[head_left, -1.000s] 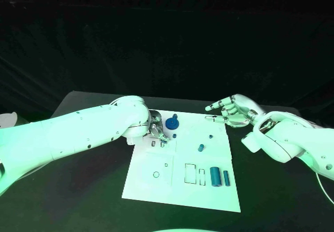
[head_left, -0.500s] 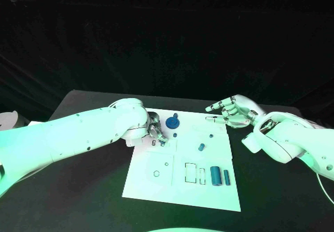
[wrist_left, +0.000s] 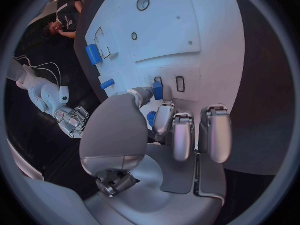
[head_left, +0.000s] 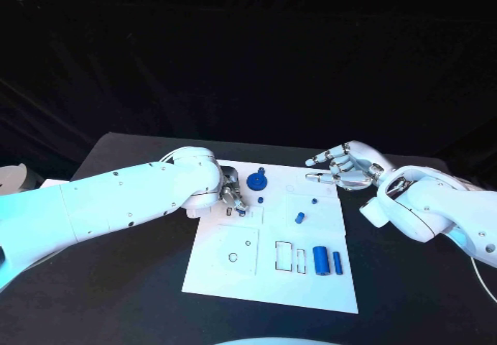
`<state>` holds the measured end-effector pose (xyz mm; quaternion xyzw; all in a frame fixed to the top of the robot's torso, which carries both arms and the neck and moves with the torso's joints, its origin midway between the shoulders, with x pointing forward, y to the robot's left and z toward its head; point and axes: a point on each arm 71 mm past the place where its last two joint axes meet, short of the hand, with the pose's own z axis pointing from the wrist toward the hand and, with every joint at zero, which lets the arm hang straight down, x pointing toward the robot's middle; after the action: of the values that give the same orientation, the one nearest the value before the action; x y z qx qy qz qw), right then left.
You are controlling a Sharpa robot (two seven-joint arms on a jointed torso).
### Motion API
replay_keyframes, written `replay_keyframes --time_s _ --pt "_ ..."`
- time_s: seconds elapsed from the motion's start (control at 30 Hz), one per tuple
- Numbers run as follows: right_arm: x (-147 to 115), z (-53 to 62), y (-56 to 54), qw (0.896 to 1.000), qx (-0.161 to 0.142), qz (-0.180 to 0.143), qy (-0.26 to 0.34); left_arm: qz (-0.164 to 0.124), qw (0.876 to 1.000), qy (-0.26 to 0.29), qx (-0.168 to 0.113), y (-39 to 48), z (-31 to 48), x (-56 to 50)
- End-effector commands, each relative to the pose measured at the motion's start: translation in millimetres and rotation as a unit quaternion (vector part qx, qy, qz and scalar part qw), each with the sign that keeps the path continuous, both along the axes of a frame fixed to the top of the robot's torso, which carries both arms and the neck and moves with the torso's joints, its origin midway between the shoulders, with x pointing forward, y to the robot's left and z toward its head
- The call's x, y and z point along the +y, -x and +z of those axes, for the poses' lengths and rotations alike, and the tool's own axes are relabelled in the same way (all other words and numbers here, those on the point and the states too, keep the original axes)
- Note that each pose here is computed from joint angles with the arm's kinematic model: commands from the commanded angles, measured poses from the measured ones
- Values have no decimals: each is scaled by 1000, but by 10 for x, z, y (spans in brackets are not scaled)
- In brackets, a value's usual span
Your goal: Assemble the parts on the task board
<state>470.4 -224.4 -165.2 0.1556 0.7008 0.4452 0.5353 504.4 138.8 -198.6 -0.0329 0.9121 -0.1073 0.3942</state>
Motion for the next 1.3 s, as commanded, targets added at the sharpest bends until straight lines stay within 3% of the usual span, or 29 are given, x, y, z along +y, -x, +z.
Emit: replay_keyframes --time_s 0.03,0.43,0.87,1.3 --pt "12 -13 8 1000 4 8 4 3 999 -45 10 21 -44 57" --pt "14 -16 10 1000 5 9 4 -9 998 -60 16 36 -52 65" --pt "20 -19 9 1000 5 10 4 -9 999 -40 17 68 -45 -11" --pt "22 -20 10 1000 5 10 4 -10 999 -43 25 52 -61 -8"
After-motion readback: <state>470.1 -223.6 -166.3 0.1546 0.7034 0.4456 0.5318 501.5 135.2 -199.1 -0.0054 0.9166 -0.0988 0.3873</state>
